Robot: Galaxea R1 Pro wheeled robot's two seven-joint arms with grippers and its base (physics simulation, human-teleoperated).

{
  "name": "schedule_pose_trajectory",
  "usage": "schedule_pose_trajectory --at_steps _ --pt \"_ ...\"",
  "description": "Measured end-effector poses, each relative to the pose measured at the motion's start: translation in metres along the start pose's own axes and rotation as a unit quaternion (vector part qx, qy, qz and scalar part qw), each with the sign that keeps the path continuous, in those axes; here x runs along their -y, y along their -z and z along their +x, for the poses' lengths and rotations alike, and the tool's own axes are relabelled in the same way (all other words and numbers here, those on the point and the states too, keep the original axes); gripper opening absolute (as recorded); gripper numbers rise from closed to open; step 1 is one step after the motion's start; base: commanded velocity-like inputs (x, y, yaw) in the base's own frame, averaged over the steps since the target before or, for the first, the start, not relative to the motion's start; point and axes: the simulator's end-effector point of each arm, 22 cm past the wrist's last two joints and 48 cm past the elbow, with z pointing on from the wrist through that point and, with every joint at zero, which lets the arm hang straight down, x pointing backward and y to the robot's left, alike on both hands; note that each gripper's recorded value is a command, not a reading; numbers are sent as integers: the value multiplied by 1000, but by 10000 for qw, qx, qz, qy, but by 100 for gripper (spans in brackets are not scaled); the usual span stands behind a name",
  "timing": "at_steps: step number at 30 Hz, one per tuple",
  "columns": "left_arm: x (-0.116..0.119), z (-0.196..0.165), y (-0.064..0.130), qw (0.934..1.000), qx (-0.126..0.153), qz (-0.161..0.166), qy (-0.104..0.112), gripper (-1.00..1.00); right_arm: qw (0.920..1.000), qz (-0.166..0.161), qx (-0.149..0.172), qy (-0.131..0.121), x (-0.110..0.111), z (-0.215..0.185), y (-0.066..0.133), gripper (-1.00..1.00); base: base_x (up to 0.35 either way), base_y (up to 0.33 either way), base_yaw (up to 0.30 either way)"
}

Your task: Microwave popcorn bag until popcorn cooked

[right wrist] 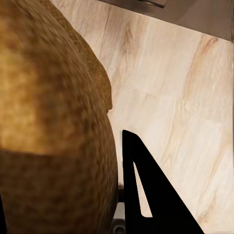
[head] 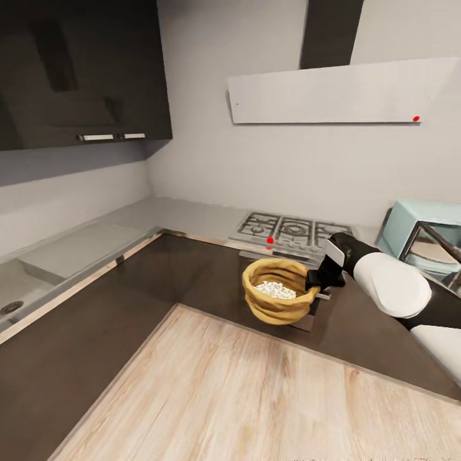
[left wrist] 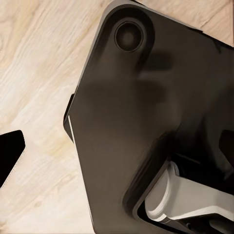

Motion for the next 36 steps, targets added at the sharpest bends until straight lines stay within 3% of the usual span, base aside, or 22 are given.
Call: schedule_pose_trajectory --at_steps 22,25,36 --pt "4 -8 -23 10000 39 10 2 100 10000 -10 38 -20 0 0 -19 -100 0 0 -284" --pt "5 -9 -25 10000 47 13 3 100 9999 80 49 -73 15 0 -19 -100 0 0 -284" --pt "5 -12 -25 10000 75 18 6 100 9999 63 75 -120 18 -1 -16 -100 0 0 -284"
